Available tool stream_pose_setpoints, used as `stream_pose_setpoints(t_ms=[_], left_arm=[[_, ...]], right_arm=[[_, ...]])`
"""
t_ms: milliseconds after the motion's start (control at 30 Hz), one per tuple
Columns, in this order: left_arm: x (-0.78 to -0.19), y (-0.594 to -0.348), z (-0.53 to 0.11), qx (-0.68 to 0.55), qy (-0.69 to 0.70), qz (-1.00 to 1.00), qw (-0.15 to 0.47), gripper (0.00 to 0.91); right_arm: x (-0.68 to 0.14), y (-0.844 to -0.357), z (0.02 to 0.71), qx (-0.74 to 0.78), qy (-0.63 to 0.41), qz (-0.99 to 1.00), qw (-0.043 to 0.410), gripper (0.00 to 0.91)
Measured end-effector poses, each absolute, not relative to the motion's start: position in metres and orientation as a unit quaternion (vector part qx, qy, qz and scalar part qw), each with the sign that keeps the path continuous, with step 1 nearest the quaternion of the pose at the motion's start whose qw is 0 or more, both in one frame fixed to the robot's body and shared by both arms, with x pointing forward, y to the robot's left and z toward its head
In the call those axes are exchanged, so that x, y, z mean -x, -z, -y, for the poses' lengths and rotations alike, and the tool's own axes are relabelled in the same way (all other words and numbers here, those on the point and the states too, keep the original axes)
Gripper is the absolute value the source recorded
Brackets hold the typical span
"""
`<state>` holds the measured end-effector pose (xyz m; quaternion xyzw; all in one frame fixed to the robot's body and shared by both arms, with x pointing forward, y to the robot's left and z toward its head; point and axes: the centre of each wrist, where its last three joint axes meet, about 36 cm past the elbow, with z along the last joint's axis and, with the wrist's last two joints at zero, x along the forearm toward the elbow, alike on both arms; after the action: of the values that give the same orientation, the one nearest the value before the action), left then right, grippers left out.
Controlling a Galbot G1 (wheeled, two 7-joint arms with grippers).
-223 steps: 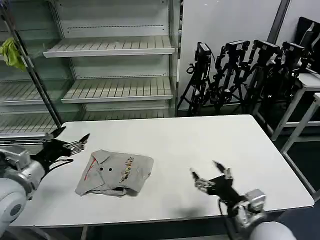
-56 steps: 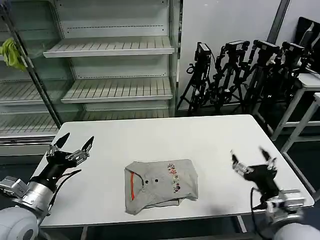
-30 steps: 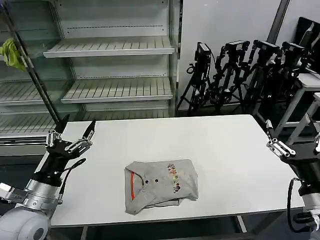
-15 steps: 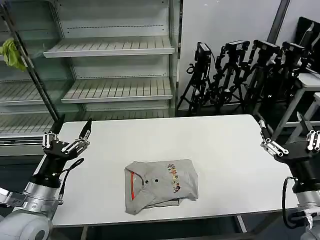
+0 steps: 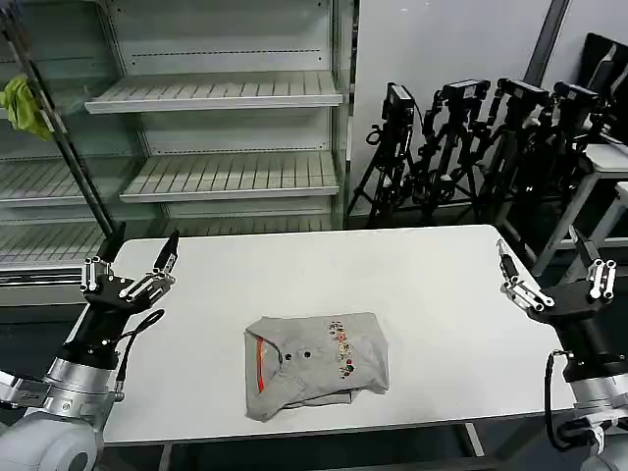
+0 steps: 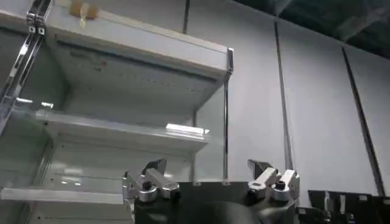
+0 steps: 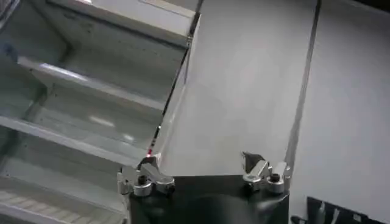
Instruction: Fold and organize the clothes.
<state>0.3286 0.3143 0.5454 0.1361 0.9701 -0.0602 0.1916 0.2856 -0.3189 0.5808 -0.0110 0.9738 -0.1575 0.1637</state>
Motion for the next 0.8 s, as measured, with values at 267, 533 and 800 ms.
stream_pose_setpoints(t_ms=[267, 533, 800], left_arm=[[-0.328, -0.5445, -0.3145, -0.136, 0.06, -0.97, 0.191, 0.907], [-0.3302, -0.543, -0.3142, -0.135, 0.062, -0.97, 0.191, 0.907], [-0.3332, -0.5412, -0.3148, -0.134, 0.063, -0.97, 0.191, 0.907]], right_arm=[[-0.2851, -0.577, 0.3176, 0.011, 0.152, -0.975, 0.16, 0.907], [-0.2859, -0.5762, 0.3156, 0.015, 0.151, -0.975, 0.16, 0.907], [-0.2896, -0.5726, 0.3142, 0.012, 0.147, -0.976, 0.16, 0.907]])
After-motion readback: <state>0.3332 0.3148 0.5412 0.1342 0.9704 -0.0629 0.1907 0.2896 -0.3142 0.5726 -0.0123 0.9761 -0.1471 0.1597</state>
